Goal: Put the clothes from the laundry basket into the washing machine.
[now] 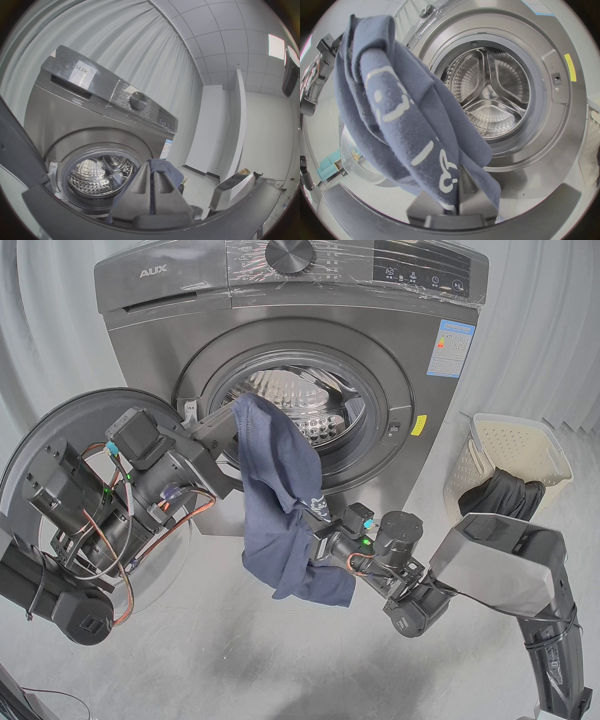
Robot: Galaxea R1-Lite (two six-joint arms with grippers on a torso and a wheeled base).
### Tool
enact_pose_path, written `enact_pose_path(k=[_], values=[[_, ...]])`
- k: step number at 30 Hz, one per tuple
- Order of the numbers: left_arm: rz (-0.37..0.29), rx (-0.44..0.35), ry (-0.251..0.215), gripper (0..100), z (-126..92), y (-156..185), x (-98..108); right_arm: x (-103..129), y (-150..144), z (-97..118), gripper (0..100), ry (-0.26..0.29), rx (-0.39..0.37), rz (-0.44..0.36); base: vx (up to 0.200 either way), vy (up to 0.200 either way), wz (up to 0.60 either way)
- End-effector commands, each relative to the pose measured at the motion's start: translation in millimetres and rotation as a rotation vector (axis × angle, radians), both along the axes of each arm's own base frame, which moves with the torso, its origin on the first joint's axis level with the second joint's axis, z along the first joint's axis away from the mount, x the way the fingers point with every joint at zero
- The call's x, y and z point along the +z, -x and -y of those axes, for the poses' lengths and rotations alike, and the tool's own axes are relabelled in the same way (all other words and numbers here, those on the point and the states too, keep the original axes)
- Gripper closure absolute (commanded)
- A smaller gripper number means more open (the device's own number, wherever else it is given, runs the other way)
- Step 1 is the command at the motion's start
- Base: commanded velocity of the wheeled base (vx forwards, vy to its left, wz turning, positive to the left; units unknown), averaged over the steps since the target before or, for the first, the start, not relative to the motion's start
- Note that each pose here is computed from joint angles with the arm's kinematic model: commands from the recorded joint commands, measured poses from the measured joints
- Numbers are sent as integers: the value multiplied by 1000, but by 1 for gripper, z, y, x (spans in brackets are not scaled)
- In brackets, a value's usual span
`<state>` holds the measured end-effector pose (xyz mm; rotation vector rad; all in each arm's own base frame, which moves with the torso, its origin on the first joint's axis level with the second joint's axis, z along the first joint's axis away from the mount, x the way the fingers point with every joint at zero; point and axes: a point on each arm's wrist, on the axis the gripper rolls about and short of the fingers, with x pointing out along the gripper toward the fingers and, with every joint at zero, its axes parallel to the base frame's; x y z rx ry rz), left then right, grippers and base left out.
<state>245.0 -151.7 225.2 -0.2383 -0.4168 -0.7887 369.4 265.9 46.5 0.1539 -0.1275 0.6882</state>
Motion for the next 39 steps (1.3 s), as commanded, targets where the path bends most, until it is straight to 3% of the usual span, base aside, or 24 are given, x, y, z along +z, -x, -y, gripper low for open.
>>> enact_pose_path(k=[1, 9, 15, 17, 18, 27, 37, 38, 39], values=[[-43, 73, -32, 100, -18, -16, -14, 33, 8, 26, 100, -19, -34, 28, 0, 0, 0], [-228, 107, -161, 100, -34, -39, -76, 81, 18, 44, 100, -66, -54, 100, 0, 0, 0], [-307, 123, -261, 100, -36, -51, -115, 88, 22, 42, 100, -78, -46, 116, 0, 0, 0], [-310, 123, -264, 100, -36, -52, -117, 88, 22, 42, 100, -78, -46, 116, 0, 0, 0], [-335, 131, -285, 100, -37, -56, -127, 89, 23, 40, 100, -81, -43, 118, 0, 0, 0], [-380, 122, -306, 100, -32, -64, -147, 97, 32, 34, 100, -90, -22, 130, 0, 0, 0], [-369, 118, -297, 100, -30, -64, -143, 98, 35, 31, 100, -94, -12, 131, 0, 0, 0], [-368, 118, -295, 0, -30, -64, -143, 98, 35, 30, 100, -94, -10, 131, 0, 0, 0], [-370, 118, -296, 0, -30, -64, -143, 98, 34, 31, 100, -93, -12, 130, 0, 0, 0]])
